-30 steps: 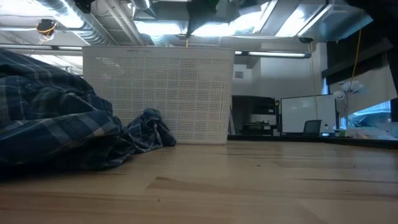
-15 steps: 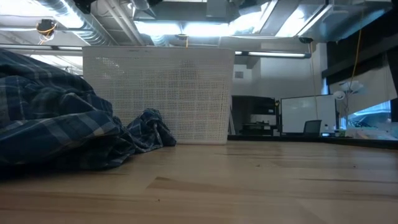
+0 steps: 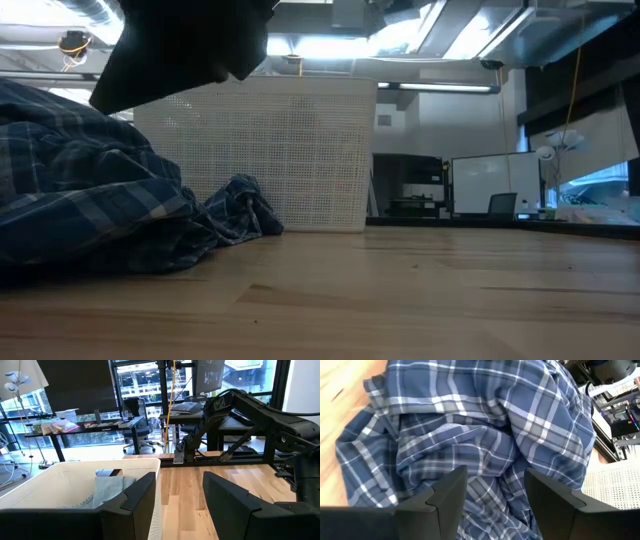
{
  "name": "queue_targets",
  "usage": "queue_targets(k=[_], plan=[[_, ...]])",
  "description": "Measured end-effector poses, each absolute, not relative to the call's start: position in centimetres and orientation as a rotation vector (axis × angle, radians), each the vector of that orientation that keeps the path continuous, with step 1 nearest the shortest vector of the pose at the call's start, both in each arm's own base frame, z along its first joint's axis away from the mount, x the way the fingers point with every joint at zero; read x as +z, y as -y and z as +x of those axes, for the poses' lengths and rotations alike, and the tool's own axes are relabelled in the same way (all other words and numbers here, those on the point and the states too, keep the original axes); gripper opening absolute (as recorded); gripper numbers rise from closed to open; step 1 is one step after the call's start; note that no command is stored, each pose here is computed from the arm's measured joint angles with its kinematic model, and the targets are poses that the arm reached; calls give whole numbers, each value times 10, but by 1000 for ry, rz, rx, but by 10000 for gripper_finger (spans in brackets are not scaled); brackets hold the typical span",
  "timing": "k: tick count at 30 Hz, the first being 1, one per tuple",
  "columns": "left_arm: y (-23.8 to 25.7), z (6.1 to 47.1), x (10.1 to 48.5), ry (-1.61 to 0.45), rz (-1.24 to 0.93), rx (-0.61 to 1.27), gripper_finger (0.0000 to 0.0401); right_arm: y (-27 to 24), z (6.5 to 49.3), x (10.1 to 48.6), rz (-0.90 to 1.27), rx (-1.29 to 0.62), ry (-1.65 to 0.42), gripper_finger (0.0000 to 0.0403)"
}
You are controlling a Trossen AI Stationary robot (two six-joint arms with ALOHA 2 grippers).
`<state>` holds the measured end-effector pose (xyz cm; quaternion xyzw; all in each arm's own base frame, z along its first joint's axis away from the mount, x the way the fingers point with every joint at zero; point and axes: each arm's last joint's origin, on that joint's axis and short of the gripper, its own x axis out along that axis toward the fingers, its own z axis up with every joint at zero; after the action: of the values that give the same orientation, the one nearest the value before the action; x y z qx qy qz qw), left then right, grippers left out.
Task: Sort clothes
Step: Put the blue plaid shirt into the white bin
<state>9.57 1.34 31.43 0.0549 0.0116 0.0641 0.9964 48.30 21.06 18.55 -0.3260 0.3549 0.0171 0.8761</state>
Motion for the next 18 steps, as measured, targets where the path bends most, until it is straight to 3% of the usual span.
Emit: queue_targets(k=[14, 18], plan=[[-13, 96, 314, -24, 113, 128, 159, -203, 488, 185, -571, 63, -737, 216], [-13, 96, 314, -24, 113, 128, 159, -202, 487, 184, -582, 47, -760, 233]])
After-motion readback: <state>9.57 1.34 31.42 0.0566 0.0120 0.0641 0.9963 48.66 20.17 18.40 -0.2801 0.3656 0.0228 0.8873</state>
